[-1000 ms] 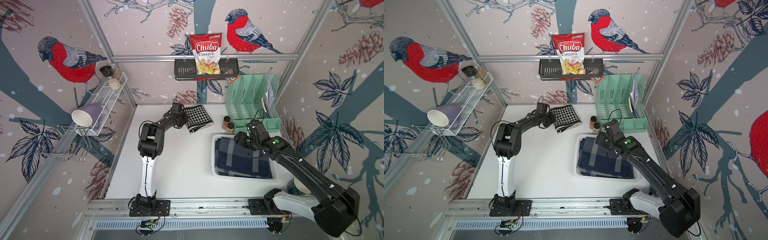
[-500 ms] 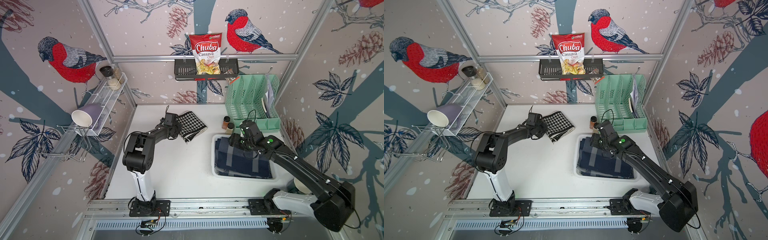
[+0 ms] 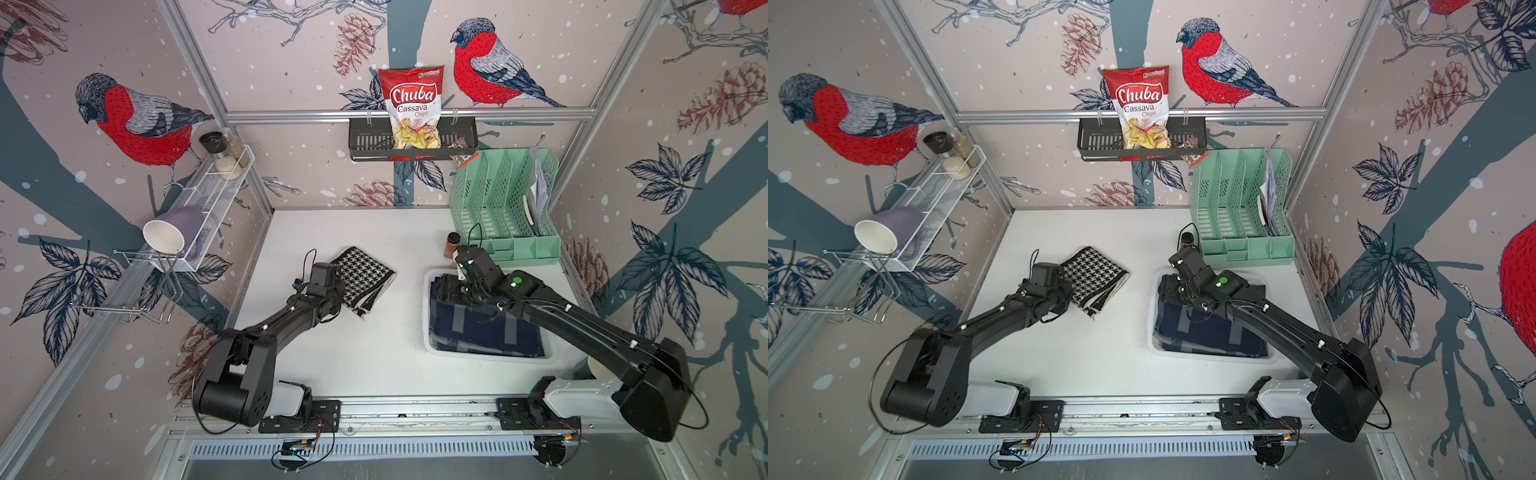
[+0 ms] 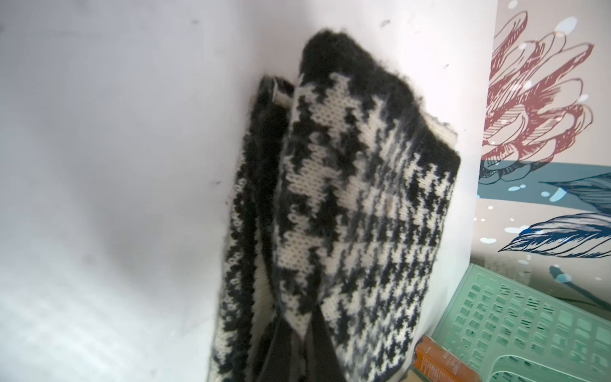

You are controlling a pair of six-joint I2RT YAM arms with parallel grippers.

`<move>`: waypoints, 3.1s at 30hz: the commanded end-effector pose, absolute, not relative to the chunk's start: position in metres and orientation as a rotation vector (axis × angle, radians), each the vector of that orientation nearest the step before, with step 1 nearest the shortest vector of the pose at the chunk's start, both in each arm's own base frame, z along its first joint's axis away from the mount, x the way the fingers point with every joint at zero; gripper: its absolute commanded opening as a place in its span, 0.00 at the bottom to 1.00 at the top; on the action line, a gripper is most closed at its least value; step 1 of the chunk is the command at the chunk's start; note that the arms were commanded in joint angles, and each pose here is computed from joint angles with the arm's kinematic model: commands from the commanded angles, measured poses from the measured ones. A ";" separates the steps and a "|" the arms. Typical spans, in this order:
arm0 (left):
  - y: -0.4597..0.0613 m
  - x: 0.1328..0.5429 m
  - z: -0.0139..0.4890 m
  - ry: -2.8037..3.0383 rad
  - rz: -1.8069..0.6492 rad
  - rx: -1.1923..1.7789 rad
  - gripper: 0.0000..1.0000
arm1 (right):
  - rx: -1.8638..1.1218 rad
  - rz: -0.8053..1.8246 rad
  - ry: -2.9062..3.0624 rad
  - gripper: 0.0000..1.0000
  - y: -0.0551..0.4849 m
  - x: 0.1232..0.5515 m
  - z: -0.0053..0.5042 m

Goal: Put the folded scarf in the basket
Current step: Move the scarf to the center of the board, then pick up the scarf at the center of the board.

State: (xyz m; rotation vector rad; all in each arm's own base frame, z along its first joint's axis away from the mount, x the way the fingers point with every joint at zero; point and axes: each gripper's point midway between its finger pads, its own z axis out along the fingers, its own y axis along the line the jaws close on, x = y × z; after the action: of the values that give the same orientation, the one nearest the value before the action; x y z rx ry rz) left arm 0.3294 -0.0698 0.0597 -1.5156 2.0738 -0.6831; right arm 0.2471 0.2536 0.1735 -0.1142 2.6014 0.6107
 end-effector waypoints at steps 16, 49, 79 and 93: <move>-0.073 0.232 0.046 1.998 -0.692 -1.756 0.06 | -0.309 0.791 2.702 0.80 0.380 0.214 0.159; -0.053 0.266 0.171 2.061 -0.456 -1.243 0.89 | 0.133 0.989 2.945 0.99 0.459 0.241 0.054; -0.016 0.300 0.053 2.350 -0.470 -1.161 0.77 | -0.272 0.973 2.922 0.92 0.455 0.342 0.047; -0.034 0.302 0.027 2.404 -0.597 -1.138 0.54 | -0.284 0.987 2.974 0.83 0.465 0.321 0.027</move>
State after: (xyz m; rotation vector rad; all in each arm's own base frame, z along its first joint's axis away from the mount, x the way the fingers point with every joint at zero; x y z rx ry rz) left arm 0.2998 -0.0301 0.0295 -1.1699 2.3932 -0.5647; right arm 0.3284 0.4702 0.0427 -0.3073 2.9153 1.0376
